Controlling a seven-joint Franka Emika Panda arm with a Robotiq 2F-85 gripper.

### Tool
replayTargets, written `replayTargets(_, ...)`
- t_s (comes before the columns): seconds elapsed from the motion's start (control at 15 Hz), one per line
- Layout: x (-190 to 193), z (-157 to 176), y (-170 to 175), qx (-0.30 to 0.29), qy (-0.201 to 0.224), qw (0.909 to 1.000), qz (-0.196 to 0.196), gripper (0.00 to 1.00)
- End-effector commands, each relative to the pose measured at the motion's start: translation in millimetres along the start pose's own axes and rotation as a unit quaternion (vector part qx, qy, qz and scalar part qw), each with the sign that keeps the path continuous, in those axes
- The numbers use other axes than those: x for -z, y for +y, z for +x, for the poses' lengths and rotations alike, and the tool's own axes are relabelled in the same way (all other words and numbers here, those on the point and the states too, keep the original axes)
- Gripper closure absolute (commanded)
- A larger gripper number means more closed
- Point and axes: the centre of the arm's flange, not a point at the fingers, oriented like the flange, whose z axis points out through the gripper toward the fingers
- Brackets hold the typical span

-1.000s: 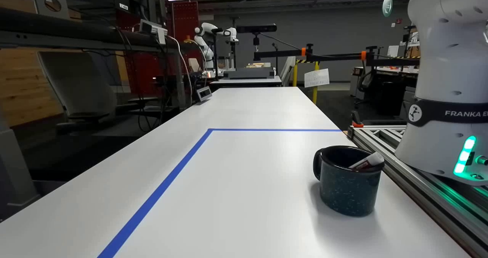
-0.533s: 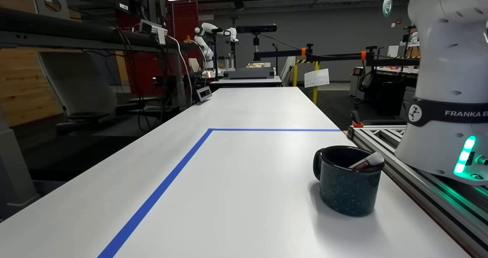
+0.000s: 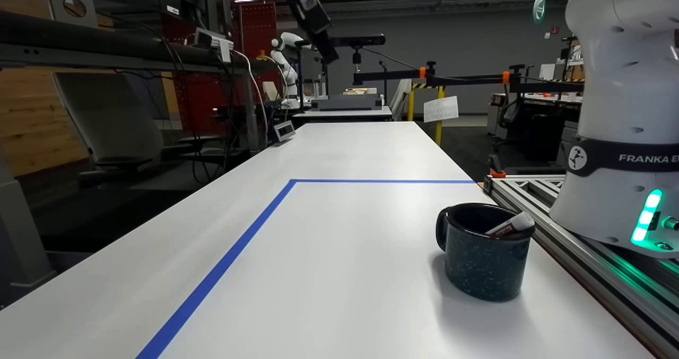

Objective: Remove the marker from the cup and put it on the table

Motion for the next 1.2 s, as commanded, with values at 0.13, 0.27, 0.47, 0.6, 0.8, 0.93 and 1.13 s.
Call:
replayTargets(0.13, -41.4, 9.6, -16.9, -0.026, -0.053, 0.9978, 0.029, 0.0)
replayTargets(0.27, -57.4, 9.8, -21.7, -0.044, -0.072, 0.996, 0.029, 0.0)
replayTargets(0.47, -58.7, 8.9, -21.7, -0.051, -0.076, 0.9954, 0.03, 0.0)
replayTargets(0.6, -62.5, 9.2, -16.5, -0.057, -0.096, 0.9932, 0.033, 0.0)
replayTargets(0.8, -79.1, 0.5, -3.1, -0.099, -0.082, 0.991, 0.034, 0.0)
replayTargets(0.93, -90.4, -9.5, 9.1, -0.127, -0.076, 0.9881, 0.042, 0.0)
replayTargets(1.13, -113.5, -19.4, 21.2, -0.155, -0.081, 0.9829, 0.058, 0.0)
